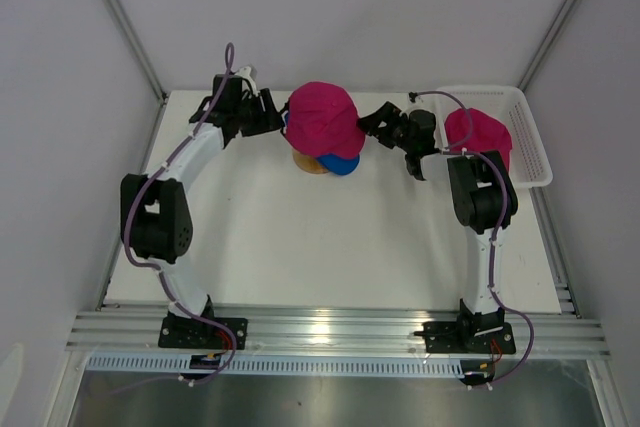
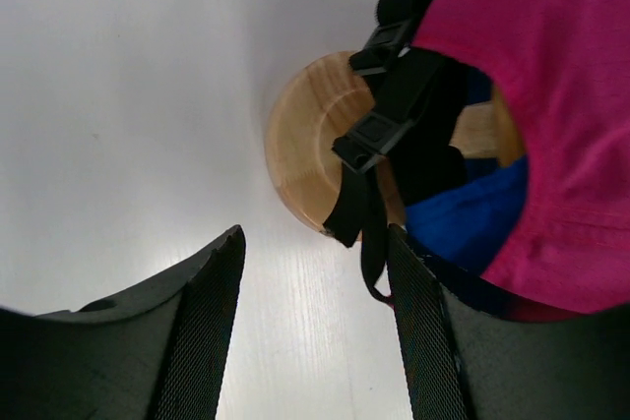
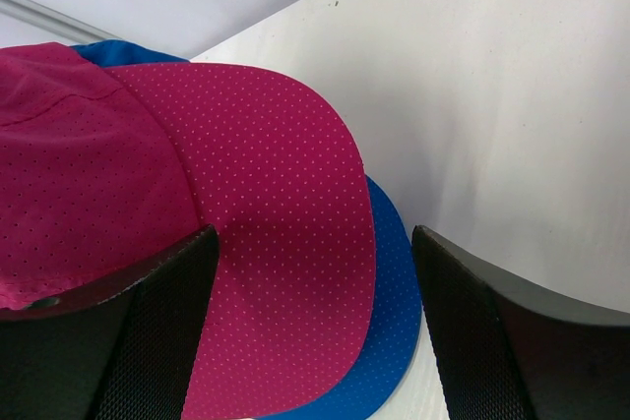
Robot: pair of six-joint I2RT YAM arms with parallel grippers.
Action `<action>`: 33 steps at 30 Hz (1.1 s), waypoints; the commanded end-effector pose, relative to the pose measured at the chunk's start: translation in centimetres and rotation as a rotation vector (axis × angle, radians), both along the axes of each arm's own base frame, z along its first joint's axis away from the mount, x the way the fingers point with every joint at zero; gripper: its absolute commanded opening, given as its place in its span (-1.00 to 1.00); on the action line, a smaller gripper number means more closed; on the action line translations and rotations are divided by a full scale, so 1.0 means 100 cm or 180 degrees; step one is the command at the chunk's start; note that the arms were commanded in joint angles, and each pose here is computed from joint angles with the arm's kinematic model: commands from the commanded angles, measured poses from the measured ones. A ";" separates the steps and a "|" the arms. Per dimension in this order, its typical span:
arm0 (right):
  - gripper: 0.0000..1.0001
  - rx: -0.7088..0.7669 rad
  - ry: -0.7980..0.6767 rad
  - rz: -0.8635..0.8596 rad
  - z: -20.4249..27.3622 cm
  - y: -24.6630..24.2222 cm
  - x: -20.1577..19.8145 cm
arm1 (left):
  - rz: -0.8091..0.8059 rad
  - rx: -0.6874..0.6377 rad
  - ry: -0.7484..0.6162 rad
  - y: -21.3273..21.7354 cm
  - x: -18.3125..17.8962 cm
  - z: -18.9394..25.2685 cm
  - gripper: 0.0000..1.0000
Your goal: Stack the hats
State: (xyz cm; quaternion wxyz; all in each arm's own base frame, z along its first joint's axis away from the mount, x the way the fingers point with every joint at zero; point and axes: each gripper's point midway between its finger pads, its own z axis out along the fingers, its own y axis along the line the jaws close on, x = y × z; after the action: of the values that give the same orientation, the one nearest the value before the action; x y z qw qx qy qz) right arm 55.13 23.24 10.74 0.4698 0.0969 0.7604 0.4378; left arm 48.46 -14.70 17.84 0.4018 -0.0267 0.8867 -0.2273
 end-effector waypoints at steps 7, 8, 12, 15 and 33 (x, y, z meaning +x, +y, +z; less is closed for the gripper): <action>0.65 0.0066 -0.0237 -0.0052 0.025 -0.001 0.009 | 0.0080 0.0218 -0.0070 -0.009 0.014 -0.002 0.08; 0.65 0.0064 -0.0233 -0.0052 0.024 0.000 0.009 | 0.0063 0.0273 -0.0100 -0.011 0.015 -0.001 0.02; 0.64 0.0068 -0.0176 -0.0100 0.016 -0.001 0.006 | 0.0015 0.0445 -0.0285 -0.025 0.022 0.014 -0.51; 0.47 0.0126 -0.0206 -0.0170 0.020 -0.006 0.004 | 0.0106 0.0466 -0.0312 -0.023 0.027 0.022 -0.98; 0.30 0.0481 -0.0090 -0.0400 0.014 -0.011 -0.015 | 0.0315 0.0666 -0.0661 -0.008 0.048 0.109 -0.99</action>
State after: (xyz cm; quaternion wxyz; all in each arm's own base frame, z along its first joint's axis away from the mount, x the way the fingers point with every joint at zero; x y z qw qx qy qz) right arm 53.10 22.18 7.64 0.4529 0.1790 0.7515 0.4450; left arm 51.89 -15.88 25.60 0.4729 -0.0116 0.8719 -0.1264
